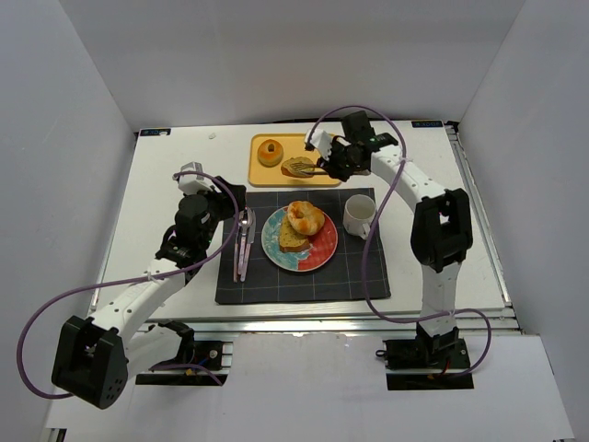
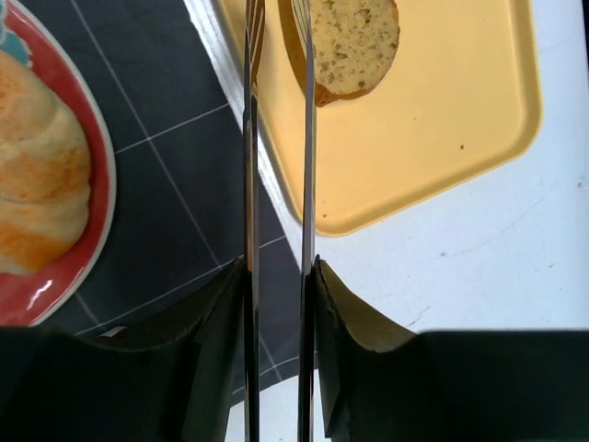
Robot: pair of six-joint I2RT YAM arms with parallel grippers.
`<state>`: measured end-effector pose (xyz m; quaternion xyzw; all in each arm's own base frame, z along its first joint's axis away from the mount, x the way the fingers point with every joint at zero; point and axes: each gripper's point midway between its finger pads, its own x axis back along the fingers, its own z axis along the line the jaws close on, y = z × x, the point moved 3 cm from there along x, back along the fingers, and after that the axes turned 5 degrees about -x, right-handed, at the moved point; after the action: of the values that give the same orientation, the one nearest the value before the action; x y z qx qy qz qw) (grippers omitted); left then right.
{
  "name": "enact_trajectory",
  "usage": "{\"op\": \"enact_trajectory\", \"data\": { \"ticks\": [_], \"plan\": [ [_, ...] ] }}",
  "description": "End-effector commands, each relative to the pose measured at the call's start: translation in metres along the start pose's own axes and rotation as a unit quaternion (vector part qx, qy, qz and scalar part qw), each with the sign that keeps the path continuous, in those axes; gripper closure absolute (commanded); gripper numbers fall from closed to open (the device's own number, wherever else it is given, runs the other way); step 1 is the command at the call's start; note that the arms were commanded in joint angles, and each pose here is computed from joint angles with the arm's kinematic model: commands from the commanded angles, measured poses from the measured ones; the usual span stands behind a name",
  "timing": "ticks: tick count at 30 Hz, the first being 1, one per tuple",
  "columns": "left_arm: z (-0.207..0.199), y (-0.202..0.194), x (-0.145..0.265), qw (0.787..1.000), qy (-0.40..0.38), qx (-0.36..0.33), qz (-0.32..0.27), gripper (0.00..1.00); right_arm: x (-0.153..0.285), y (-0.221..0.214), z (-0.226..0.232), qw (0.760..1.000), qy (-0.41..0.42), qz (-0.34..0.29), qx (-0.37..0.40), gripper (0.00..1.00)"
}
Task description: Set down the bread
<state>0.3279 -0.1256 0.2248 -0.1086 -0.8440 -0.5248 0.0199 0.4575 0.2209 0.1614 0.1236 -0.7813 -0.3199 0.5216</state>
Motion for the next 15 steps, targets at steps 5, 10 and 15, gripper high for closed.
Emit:
{"op": "enact_trajectory", "data": {
  "ticks": [5, 10, 15],
  "plan": [
    [-0.003, 0.009, -0.004, 1.000, -0.005, 0.003, -0.014, 0.28, 0.004, 0.022, -0.022, 0.997, -0.044, -0.004, 0.058, 0.59],
    [-0.004, 0.008, -0.006, 1.000, -0.007, 0.002, -0.013, 0.28, -0.001, 0.020, -0.022, 0.997, -0.045, 0.005, 0.068, 0.56],
    [-0.003, 0.008, -0.004, 1.000, -0.006, 0.004, -0.016, 0.28, -0.006, 0.017, -0.021, 0.997, -0.041, 0.012, 0.070, 0.54]
  ]
}}
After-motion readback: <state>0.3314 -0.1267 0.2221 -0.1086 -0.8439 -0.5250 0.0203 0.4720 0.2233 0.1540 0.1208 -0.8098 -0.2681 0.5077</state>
